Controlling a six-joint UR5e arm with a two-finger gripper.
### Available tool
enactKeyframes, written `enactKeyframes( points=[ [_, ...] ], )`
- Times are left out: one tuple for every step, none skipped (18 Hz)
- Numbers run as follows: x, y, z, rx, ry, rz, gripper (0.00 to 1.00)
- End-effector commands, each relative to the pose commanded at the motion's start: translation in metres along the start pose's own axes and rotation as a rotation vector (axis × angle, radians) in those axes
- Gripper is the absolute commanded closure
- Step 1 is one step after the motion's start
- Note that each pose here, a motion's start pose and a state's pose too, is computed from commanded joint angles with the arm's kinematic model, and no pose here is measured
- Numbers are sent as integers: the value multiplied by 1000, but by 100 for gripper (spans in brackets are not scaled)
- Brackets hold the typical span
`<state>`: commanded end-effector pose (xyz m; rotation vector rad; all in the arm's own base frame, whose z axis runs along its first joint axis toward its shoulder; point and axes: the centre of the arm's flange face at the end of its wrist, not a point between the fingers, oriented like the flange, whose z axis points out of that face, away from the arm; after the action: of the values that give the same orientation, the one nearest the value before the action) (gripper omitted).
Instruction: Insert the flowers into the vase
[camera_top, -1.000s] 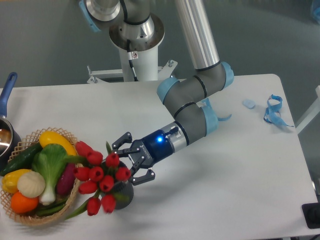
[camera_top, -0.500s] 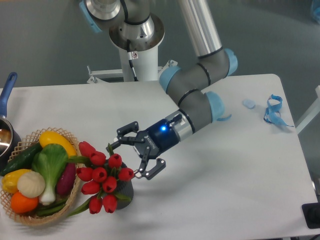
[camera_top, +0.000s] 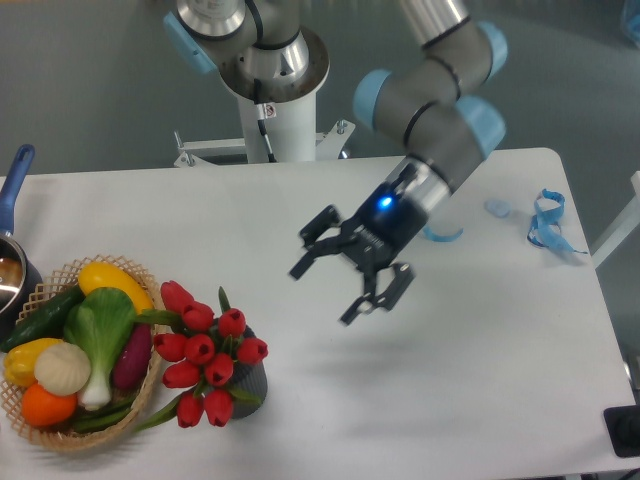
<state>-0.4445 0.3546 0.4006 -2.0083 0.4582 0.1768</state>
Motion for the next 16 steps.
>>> enactKeyframes(
  points=[
    [-4,0,-22,-65,-42,4,0],
    [-6,-3,-37,-99,-71,7,0],
    [-8,-5,-52,-115,-101,14,0],
    [-11,-3,-72,-129,-136,8,0],
    [-14,-4,-89,-140,-167,4,0],
    [-17,-5,-102,-153,-186,-3,0],
    [-18,-6,-114,-177,-198,-16,0],
    [-19,-8,-122,-218,-196,-26,0],
    [-22,-10,-130,-284,-195,-29,0],
    [-24,-14,-135,-350,-187,-17,0],
    [-25,-16,-139,-404,-175,0,0],
    [-25,-16,-142,-443,-160,15,0],
    [-26,-18,-145,-476,-145,37,0],
    [-24,-18,-147,-511,-125,71,0],
    [-22,-16,-152,-552,-104,115,0],
    [-20,-15,-157,-596,-80,162,0]
  ],
)
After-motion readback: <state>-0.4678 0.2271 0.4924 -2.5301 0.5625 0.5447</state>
